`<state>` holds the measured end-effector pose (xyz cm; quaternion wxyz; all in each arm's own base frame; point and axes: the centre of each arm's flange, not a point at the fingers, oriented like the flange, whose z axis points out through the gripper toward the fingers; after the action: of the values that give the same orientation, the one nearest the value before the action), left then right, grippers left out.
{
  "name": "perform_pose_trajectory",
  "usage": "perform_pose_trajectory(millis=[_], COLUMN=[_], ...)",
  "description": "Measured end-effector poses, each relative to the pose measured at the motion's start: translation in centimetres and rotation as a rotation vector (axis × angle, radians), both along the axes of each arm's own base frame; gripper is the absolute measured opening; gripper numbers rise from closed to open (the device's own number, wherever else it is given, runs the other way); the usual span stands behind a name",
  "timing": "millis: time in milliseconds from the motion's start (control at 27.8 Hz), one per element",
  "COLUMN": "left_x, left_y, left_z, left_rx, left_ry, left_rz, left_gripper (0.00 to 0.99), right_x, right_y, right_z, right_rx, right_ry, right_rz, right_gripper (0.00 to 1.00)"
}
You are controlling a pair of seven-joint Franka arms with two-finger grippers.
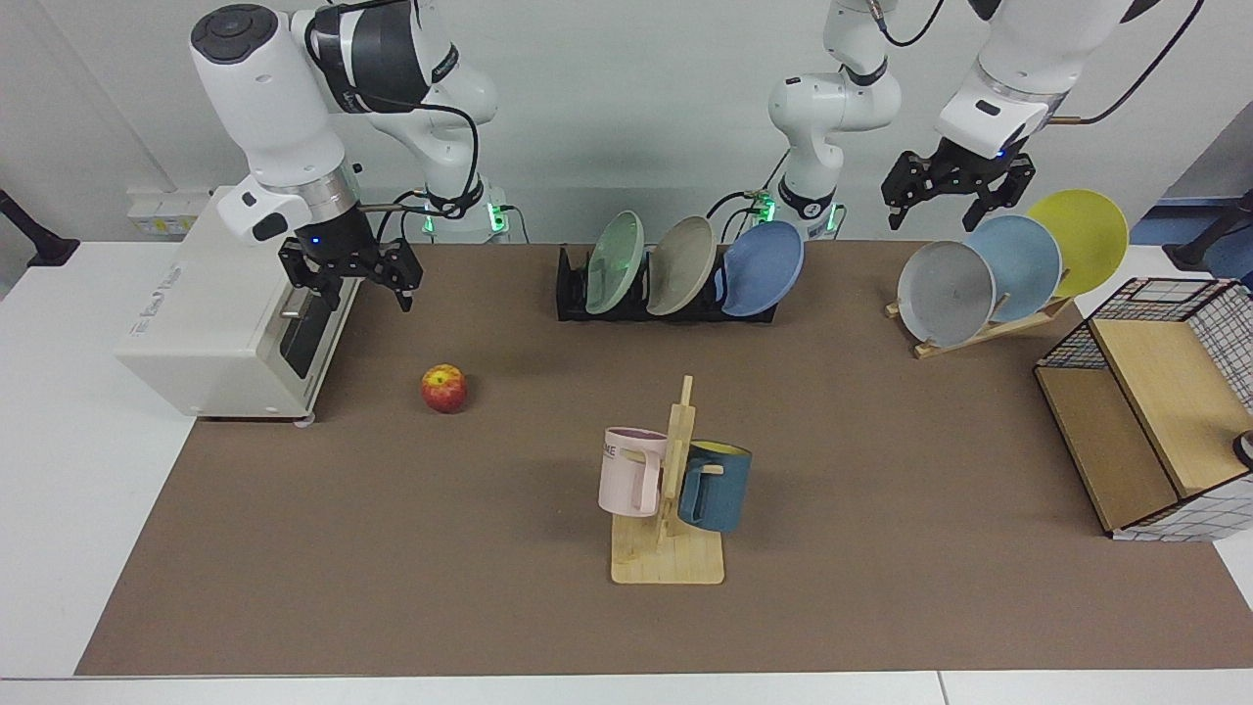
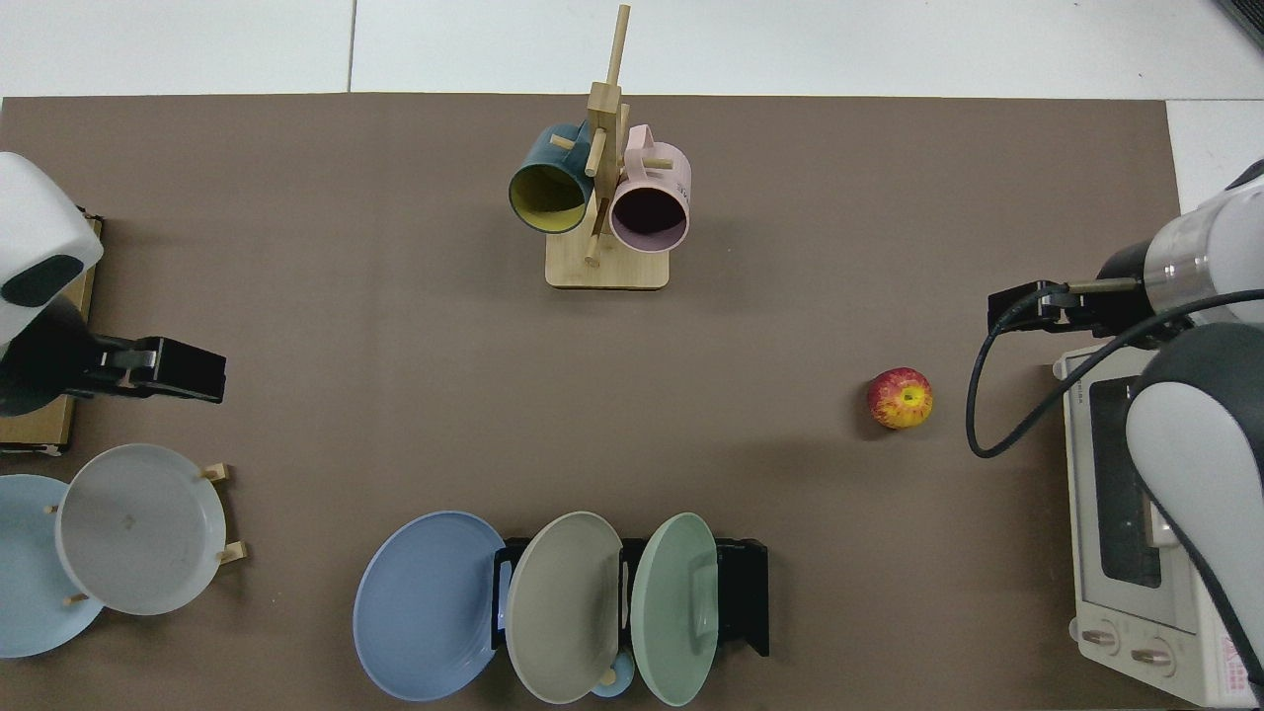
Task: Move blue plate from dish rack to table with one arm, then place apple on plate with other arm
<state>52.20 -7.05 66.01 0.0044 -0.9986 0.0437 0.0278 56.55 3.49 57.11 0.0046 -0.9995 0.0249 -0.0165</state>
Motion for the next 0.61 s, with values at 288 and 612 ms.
perform_pose_trajectory(millis=[288,612], left_x=[0.0,0.2], left_y=[0.4,1.8], left_z=[0.0,0.0], left_rx=[0.0,0.0], left_ry=[0.0,0.0], left_rz=[0.007,0.034], left_gripper=[0.991,0.991], right_x=[-0.1,-0.1], right_y=[0.1,0.6], right_z=[-0.1,-0.1], right_rx=[-0.001,-0.001], right_ry=[0.008,0.008], right_rz=[0.004,0.013], right_gripper=[1.0,1.0])
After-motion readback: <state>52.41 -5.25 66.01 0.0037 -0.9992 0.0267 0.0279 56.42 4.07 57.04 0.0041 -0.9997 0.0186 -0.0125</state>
